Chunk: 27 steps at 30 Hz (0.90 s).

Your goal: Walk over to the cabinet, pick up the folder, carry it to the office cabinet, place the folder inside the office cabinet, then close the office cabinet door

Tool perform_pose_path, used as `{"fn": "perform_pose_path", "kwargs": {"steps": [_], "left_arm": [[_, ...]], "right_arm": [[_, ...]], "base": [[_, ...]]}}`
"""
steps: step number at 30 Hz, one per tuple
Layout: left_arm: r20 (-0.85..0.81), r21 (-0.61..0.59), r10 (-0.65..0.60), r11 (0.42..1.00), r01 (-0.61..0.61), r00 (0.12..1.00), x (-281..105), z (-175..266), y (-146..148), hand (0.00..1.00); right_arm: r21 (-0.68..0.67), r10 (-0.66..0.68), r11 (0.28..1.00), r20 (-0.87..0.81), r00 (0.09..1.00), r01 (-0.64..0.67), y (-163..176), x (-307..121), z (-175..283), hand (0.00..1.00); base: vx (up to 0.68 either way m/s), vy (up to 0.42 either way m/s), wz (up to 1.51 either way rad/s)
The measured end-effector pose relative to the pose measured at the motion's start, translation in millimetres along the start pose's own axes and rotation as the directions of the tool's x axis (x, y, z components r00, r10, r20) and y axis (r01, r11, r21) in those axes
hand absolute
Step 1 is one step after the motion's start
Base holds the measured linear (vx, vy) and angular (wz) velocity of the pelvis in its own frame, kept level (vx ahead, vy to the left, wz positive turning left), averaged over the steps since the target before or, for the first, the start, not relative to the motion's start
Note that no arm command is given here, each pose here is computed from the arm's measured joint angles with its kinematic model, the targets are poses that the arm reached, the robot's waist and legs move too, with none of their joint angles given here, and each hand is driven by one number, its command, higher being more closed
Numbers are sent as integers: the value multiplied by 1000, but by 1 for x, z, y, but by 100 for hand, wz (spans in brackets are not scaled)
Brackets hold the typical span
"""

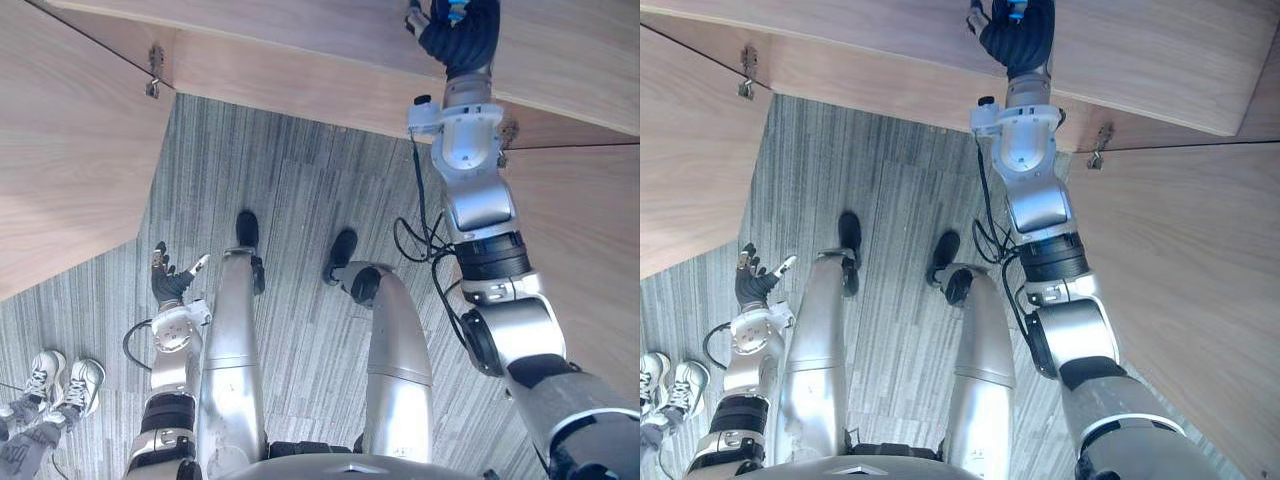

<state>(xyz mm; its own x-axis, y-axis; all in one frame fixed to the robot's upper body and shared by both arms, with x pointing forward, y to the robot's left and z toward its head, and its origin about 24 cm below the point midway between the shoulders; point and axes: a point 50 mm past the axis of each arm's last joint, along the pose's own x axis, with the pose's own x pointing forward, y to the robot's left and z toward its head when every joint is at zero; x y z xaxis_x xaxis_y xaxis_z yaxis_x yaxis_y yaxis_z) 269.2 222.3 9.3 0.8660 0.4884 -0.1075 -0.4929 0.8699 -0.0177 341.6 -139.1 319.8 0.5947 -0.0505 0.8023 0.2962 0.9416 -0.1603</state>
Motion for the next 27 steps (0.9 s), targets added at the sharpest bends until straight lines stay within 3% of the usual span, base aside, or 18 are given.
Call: {"fn": "perform_pose_path", "kwargs": {"steps": [18, 27], "left_arm": [[-3, 24, -19, 1000, 19, 1000, -1, -5, -5, 0], [1, 24, -36, 999, 36, 999, -2, -5, -8, 0]], "right_arm": [[23, -30, 999, -43, 999, 31, 5, 44, 7, 100], [11, -97, 995, -73, 993, 98, -20, 67, 9, 100]], "base": [[-10, 16, 9], [-19, 13, 16]]}}
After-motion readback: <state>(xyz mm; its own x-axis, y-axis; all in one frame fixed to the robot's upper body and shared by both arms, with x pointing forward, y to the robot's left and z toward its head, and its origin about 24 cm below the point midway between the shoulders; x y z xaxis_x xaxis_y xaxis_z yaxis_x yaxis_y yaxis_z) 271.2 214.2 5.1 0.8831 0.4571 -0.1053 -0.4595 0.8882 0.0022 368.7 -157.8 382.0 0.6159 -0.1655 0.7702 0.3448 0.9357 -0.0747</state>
